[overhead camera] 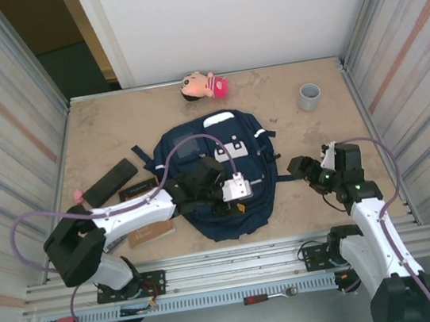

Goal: Pack the student bag

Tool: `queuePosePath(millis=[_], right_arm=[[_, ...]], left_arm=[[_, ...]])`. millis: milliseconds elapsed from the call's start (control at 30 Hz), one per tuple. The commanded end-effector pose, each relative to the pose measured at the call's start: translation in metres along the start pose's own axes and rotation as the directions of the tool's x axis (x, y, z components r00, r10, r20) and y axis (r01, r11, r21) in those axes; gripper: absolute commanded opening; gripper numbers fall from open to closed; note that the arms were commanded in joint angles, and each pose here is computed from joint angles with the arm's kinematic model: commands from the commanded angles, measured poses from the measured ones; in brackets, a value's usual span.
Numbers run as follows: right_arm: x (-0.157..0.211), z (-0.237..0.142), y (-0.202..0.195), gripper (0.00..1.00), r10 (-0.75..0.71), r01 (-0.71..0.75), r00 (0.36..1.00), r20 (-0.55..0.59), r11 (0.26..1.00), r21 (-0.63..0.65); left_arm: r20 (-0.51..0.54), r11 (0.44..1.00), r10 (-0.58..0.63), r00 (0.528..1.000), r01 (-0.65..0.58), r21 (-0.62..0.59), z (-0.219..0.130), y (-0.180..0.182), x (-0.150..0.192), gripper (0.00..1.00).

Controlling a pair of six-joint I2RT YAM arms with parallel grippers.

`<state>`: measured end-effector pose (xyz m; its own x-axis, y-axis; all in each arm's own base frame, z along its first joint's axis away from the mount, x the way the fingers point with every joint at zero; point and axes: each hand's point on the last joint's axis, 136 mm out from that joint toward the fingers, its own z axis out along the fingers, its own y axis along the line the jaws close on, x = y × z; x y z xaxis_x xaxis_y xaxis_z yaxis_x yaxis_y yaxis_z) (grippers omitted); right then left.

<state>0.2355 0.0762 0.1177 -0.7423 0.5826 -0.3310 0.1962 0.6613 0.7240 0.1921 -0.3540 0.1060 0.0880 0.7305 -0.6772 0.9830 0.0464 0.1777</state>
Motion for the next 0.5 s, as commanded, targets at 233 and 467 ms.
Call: queuePosePath(millis=[233, 467], right_arm=[[0.006, 0.001, -0.004, 0.82, 0.04, -0.04, 0.999, -0.024, 0.999, 0.006], [0.012, 0.004, 0.007, 0.82, 0.041, -0.046, 0.996, -0.085, 0.998, -0.053]], left_arm=[[-0.129, 0.987, 0.065, 0.989, -0.083, -0.135, 0.024, 0.03, 0.024, 0.64], [-0.142, 0.97, 0.017, 0.99, -0.051, -0.237, 0.014, 0.046, 0.025, 0.15]])
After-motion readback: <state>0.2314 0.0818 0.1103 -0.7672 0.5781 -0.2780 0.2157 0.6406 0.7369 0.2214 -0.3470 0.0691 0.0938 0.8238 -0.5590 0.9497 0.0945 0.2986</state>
